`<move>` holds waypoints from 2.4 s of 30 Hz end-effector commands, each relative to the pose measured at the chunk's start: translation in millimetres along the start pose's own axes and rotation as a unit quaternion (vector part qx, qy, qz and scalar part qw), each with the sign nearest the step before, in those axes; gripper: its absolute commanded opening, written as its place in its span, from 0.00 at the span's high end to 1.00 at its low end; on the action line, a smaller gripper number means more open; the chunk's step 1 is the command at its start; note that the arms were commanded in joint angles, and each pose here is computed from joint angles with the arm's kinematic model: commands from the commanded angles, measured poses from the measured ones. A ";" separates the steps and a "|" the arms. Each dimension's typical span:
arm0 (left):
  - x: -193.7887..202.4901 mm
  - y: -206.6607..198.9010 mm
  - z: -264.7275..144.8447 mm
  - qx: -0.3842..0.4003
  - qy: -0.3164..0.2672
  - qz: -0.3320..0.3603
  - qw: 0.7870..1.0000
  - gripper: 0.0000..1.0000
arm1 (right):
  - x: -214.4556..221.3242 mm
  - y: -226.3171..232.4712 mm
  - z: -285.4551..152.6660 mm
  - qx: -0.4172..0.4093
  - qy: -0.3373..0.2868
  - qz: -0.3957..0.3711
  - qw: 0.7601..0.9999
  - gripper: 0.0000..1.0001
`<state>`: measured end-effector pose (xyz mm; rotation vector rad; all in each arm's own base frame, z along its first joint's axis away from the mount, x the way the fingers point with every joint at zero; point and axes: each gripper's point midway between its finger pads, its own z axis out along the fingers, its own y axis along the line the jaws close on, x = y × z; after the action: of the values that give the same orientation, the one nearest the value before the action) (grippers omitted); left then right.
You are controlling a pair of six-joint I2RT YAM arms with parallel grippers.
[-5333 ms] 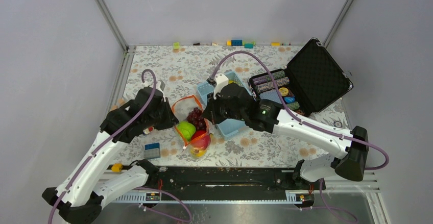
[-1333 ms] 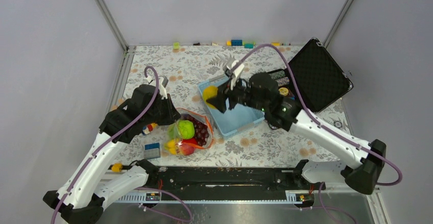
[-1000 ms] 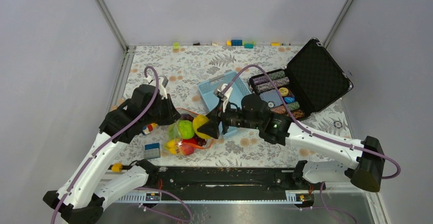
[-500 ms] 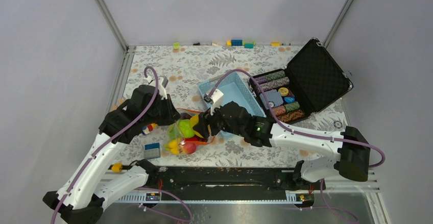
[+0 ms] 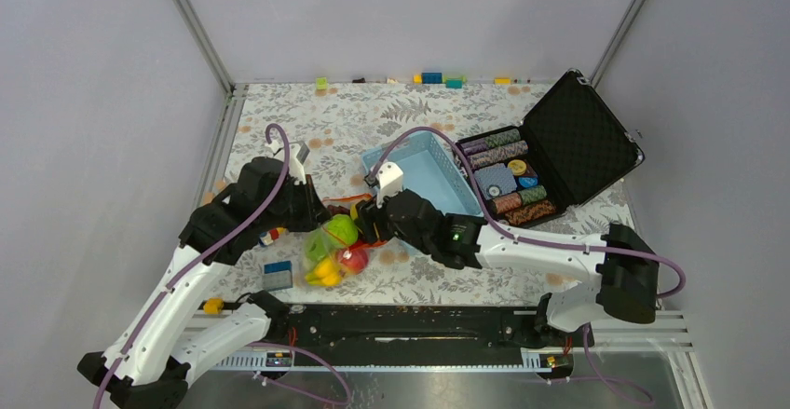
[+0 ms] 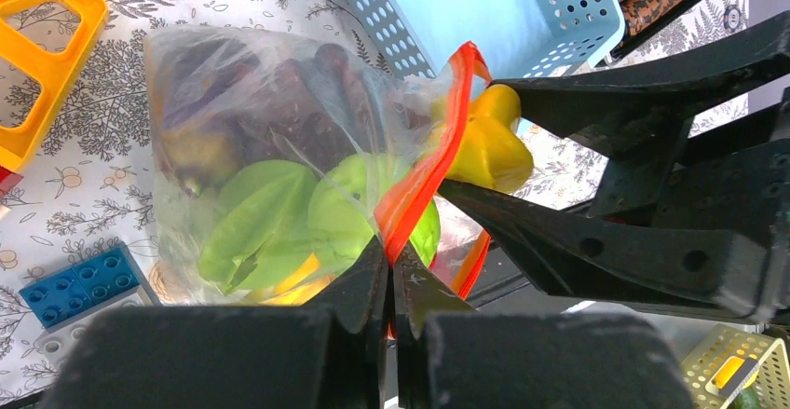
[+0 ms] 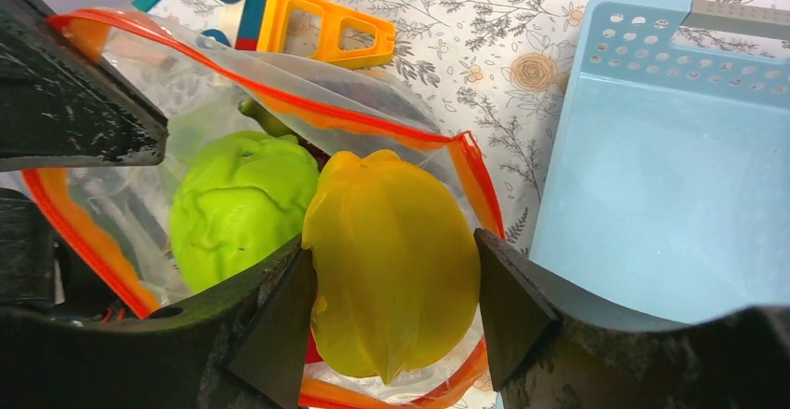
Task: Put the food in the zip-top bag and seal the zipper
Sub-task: Place the fake fruit in the zipper food storage bag, then adjust the zipper food storage bag at the center of the board.
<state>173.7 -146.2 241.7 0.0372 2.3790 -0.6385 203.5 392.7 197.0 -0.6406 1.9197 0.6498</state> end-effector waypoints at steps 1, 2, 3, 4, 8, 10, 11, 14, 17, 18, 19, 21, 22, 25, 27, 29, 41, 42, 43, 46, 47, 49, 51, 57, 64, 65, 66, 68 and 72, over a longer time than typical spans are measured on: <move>-24.2 -24.8 -10.9 0.059 -0.050 0.012 0.997 1.00 | -21.6 -2.8 3.6 0.038 -0.029 -0.027 0.998 0.58; -24.8 -25.3 -11.6 0.061 -0.052 0.013 0.997 1.00 | -18.9 -5.2 4.3 0.045 -0.025 -0.031 0.998 0.56; -24.9 -24.7 -11.3 0.060 -0.053 0.012 0.997 1.00 | -16.9 -7.6 4.7 0.052 -0.021 -0.034 0.998 0.54; -25.3 -24.7 -11.3 0.060 -0.054 0.013 0.997 1.00 | -14.4 -8.4 4.9 0.054 -0.017 -0.036 0.998 0.51; -26.5 -24.7 -11.5 0.059 -0.058 0.010 0.997 1.00 | -7.8 0.6 4.2 0.026 -0.002 -0.039 0.999 0.35; -27.3 -23.8 -11.2 0.056 -0.059 0.008 0.997 1.00 | -8.5 8.5 1.2 0.003 0.004 -0.040 0.999 0.26; -27.9 -23.0 -10.9 0.053 -0.061 0.007 0.997 1.00 | -9.8 11.9 -1.2 -0.006 0.005 -0.040 0.999 0.23; -28.1 -21.3 -10.5 0.049 -0.062 0.003 0.997 1.00 | -19.5 17.6 -12.0 -0.027 -0.002 -0.034 0.999 0.13; -27.8 -19.3 -10.0 0.044 -0.064 -0.001 0.997 1.00 | -31.9 21.5 -25.9 -0.046 -0.017 -0.027 0.998 0.07; -27.7 -19.0 -9.9 0.043 -0.064 -0.002 0.997 1.00 | -35.5 21.6 -30.3 -0.049 -0.022 -0.023 0.998 0.06; -27.9 -18.6 -10.2 0.043 -0.066 -0.004 0.997 1.00 | -38.2 20.7 -34.6 -0.049 -0.027 -0.016 0.998 0.05; -27.9 -18.1 -10.6 0.042 -0.068 -0.005 0.997 1.00 | -43.2 15.4 -44.0 -0.042 -0.038 -0.001 0.998 0.02; -27.5 -17.6 -10.7 0.041 -0.068 -0.006 0.997 1.00 | -44.6 10.3 -47.9 -0.032 -0.044 0.008 0.998 0.01; -27.0 -17.8 -11.7 0.043 -0.069 -0.007 0.997 1.00 | -45.5 -8.9 -59.2 0.006 -0.061 0.031 0.998 0.00; -26.7 -18.3 -12.6 0.045 -0.070 -0.008 0.997 1.00 | -32.3 -22.9 -64.9 0.034 -0.046 0.039 0.998 0.00; -26.0 -18.0 -13.0 0.045 -0.070 -0.008 0.996 1.00 | -20.5 -31.0 -68.4 0.051 -0.032 0.053 0.997 0.01; -21.0 -18.9 -12.4 0.052 -0.063 -0.008 0.997 1.00 | 55.0 -23.0 -53.8 0.031 0.059 0.108 0.992 0.27; -20.6 -19.2 -12.1 0.053 -0.062 -0.007 0.997 1.00 | 57.0 -20.7 -50.5 0.028 0.061 0.110 0.992 0.27; -20.5 -19.0 -11.8 0.053 -0.061 -0.006 0.997 1.00 | 56.1 -19.0 -47.8 0.025 0.058 0.113 0.992 0.28; -19.7 -18.4 -11.8 0.051 -0.059 -0.006 0.997 1.00 | 54.0 -13.5 -41.5 0.019 0.056 0.117 0.991 0.29; -19.4 -18.5 -12.0 0.052 -0.059 -0.005 0.997 1.00 | 53.3 -13.1 -39.4 0.020 0.056 0.117 0.991 0.30; -17.7 -18.6 -12.6 0.054 -0.058 -0.005 0.997 1.00 | 52.0 -12.9 -35.8 0.026 0.056 0.120 0.991 0.33; -17.9 -17.5 -12.6 0.052 -0.060 -0.006 0.997 1.00 | 51.6 -12.7 -32.5 0.031 0.056 0.120 0.991 0.34; -18.2 -18.3 -16.5 0.055 -0.064 -0.004 0.996 1.00 | 51.0 -12.3 -24.5 0.040 0.054 0.122 0.990 0.40; -17.0 -17.2 -20.8 0.055 -0.068 -0.004 0.996 1.00 | 37.5 -8.4 -11.0 0.046 0.031 0.130 0.990 0.41; -16.8 -17.2 -21.3 0.056 -0.068 -0.004 0.996 1.00 | 36.6 -8.5 -9.5 0.049 0.030 0.131 0.990 0.41; -16.3 -17.0 -21.5 0.056 -0.068 -0.004 0.996 1.00 | 36.0 -8.3 -8.5 0.051 0.030 0.134 0.989 0.41; -16.2 -17.0 -22.0 0.056 -0.069 -0.004 0.996 1.00 | 35.7 -9.6 -6.3 0.059 0.028 0.139 0.988 0.41; -16.0 -16.3 -23.6 0.056 -0.070 -0.005 0.996 1.00 | 38.7 -20.9 -3.1 0.091 0.026 0.150 0.984 0.42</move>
<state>160.3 -139.5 245.5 0.0277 2.3353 -0.6716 183.8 363.8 140.3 -0.3930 2.1670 0.6385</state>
